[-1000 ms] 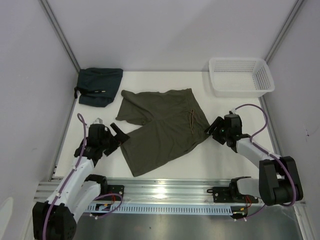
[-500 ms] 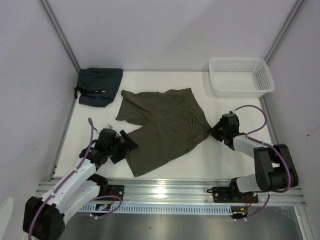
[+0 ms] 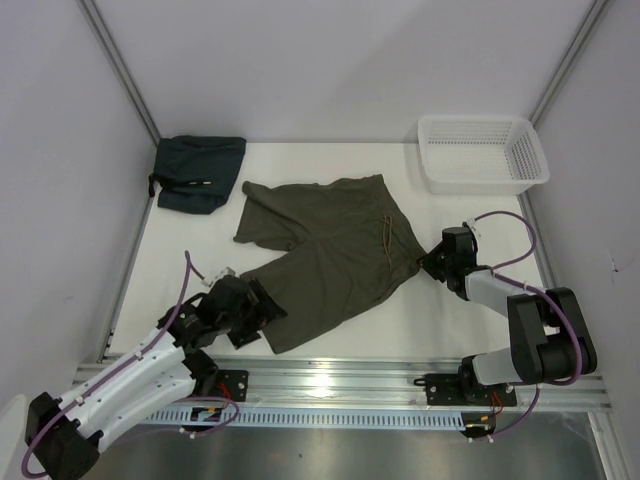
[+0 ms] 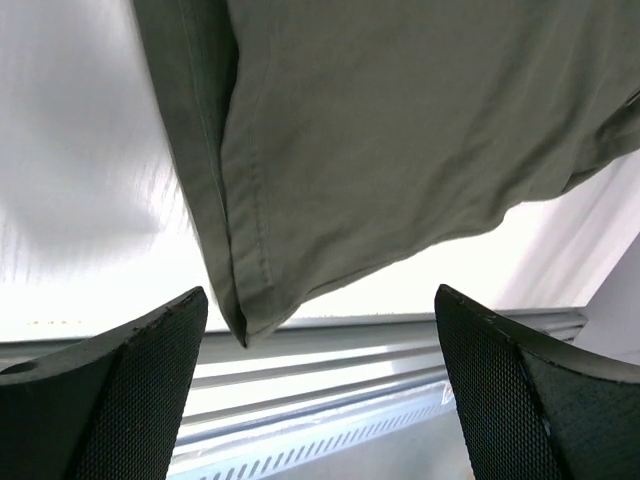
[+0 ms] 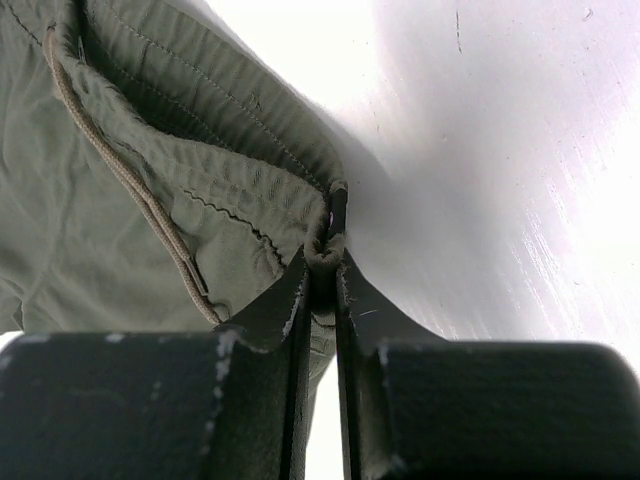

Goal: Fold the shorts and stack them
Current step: Fold the shorts

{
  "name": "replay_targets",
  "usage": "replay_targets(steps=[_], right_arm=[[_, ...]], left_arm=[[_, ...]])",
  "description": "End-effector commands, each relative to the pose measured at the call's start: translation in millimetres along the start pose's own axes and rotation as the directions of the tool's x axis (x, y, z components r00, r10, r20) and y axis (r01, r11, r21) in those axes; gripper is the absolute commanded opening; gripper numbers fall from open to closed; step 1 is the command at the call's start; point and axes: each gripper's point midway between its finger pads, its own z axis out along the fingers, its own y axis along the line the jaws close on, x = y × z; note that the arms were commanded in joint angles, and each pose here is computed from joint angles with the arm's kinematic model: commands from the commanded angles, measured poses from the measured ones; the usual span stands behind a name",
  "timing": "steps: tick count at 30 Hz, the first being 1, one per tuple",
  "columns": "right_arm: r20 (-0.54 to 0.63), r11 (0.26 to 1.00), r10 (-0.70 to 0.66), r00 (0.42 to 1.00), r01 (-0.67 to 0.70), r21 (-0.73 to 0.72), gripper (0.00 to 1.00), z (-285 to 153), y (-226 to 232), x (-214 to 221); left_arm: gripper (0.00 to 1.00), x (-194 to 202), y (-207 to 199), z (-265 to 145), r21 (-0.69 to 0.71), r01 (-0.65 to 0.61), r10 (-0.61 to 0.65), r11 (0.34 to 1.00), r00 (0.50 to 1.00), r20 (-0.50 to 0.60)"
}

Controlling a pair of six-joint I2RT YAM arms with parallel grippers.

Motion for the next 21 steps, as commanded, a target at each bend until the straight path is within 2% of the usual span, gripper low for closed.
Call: replay_targets(steps=[1, 7, 10, 21], right_arm=[[0.079, 1.0, 0.013, 0.997, -0.012, -0.007, 0.0, -2.2, 11.2, -20.2], [0.092, 1.0, 0.01, 0.996, -0.01, -0.007, 0.0, -2.3, 12.5, -22.8], [0.091, 1.0, 0.007, 0.996, -0.006, -0.011, 0.0, -1.4, 15.5, -24.6], [0.103, 1.0, 0.005, 0.995, -0.003, -0.02, 0.0, -4.3, 21.4, -27.7]], left_arm=[[0.96, 16.9, -2.4, -5.3, -0.011, 0.022, -0.022, 1.0, 0.997, -0.074], [0.96, 48.9, -7.8, -10.4, -0.009, -0.017, 0.015, 1.0, 0.985, -0.173], [0.96, 66.6, -12.2, -9.8, 0.002, 0.02, -0.019, 1.0, 0.975, -0.221], [0.89, 72.4, -9.8, 5.7, -0.034, 0.058, -0.064, 0.998, 0.973, -0.224]])
